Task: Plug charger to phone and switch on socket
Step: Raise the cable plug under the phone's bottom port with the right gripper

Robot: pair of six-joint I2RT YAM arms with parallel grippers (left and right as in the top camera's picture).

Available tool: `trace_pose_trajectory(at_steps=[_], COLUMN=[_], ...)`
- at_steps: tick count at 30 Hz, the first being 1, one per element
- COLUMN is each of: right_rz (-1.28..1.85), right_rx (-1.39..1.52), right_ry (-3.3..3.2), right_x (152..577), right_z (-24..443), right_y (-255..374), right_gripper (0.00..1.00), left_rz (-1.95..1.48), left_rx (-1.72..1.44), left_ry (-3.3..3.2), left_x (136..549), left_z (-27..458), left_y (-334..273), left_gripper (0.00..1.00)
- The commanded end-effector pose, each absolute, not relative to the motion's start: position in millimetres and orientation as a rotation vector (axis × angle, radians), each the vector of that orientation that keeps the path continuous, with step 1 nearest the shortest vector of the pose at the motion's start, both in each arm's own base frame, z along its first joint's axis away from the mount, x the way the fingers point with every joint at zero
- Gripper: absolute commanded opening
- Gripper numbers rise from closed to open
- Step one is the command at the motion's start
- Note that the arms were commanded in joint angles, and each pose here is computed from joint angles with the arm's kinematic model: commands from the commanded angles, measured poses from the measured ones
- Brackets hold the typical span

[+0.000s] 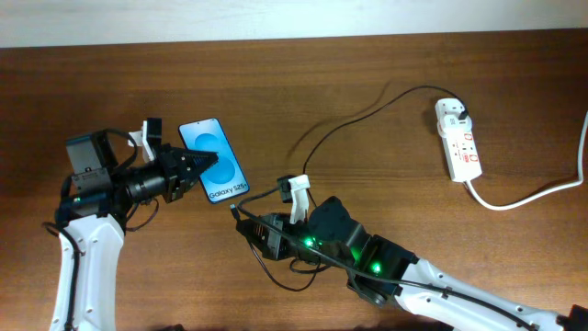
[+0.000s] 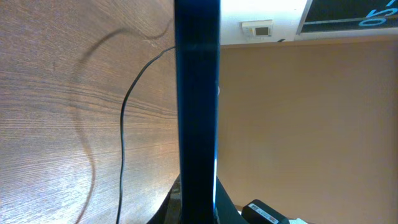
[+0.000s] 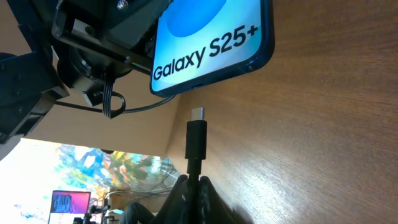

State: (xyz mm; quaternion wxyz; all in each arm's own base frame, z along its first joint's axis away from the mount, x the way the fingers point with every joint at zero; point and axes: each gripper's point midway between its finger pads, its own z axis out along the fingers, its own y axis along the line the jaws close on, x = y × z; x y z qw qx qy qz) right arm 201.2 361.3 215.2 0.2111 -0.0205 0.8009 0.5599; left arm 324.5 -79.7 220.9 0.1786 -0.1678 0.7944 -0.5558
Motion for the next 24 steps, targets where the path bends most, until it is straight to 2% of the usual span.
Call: trace_pose_trajectory(at_steps=[1, 24], right_rz=[1.551, 1.526], right_rx=[-0.076, -0.051], right_ry=[2.181, 2.172], right_x=[202.3, 210.1], right_z=[226.5, 220.8], right_y=[360.8, 363.1], right_gripper=[0.04, 0.04], left_rz=[-1.6, -1.6], left_rx=[-0.421, -0.42], left_ry=[2.221, 2.221], left_x=[324.5, 324.5], left_z=[233.7, 233.7], left_y=[-83.0, -83.1], left_gripper=[0.0, 0.0])
